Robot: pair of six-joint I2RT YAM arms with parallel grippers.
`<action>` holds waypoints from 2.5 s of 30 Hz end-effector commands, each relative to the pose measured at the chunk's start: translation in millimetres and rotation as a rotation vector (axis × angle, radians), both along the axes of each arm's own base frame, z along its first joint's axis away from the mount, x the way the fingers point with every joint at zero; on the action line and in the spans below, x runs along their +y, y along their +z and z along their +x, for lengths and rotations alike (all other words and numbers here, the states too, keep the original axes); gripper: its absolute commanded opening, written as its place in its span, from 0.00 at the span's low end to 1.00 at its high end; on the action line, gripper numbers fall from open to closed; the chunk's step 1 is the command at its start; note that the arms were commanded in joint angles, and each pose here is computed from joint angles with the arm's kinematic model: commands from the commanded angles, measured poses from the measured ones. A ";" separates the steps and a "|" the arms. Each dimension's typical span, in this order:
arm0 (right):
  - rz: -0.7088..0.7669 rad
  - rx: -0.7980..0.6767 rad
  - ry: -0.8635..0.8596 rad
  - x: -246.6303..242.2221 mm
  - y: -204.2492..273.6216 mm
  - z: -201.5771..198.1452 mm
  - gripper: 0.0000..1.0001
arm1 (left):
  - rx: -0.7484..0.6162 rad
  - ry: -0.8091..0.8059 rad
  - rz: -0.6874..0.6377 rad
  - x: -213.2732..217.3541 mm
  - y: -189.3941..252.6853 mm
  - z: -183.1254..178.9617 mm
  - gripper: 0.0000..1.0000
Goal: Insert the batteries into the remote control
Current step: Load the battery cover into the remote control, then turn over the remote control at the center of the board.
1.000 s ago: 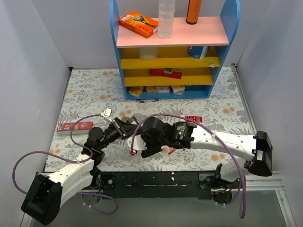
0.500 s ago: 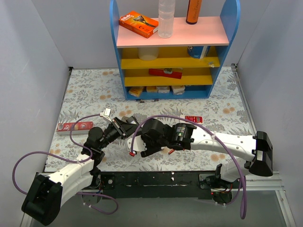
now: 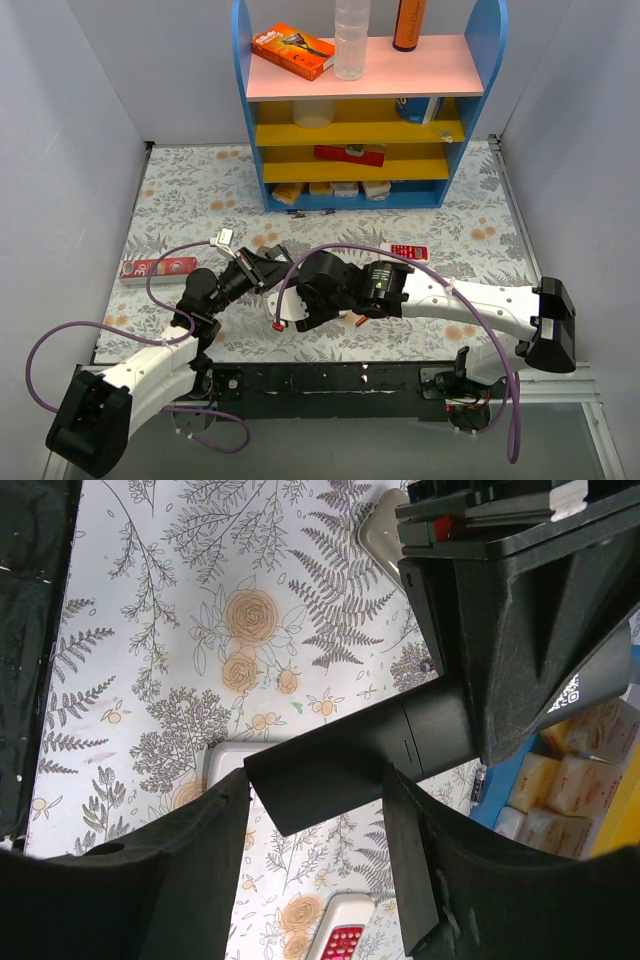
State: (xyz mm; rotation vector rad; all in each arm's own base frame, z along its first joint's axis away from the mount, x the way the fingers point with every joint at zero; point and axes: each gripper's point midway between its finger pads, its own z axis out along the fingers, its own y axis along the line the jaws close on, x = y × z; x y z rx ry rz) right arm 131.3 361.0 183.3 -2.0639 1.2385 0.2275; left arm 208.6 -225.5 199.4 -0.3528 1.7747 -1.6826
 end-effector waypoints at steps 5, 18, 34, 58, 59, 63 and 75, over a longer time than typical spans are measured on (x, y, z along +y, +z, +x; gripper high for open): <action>0.038 -0.014 -0.009 17.8 -2.7 13.5 0.63 | 0.032 -0.197 -0.227 -12.3 73.7 -32.8 0.00; 0.385 0.185 -0.396 -20.9 47.2 24.5 0.98 | -0.051 0.036 0.348 -4.5 13.2 36.0 0.03; 0.675 0.487 -1.240 -145.1 8.0 101.4 0.98 | 0.124 0.022 1.064 36.0 -59.2 88.6 0.08; 0.784 0.477 -1.379 -185.3 -5.7 91.9 0.98 | 0.323 -0.201 1.849 36.4 -181.9 65.0 0.38; 0.784 0.479 -1.379 -185.6 -6.1 91.0 0.98 | 0.313 -0.203 1.846 33.0 -180.6 63.2 0.39; 0.802 0.490 -1.385 -185.5 -4.1 91.0 0.98 | 0.282 -0.194 1.805 20.8 -169.8 61.3 0.51; 0.990 0.541 -1.215 -165.1 27.8 88.5 0.98 | 0.146 -0.141 1.525 -13.2 -107.4 63.7 0.92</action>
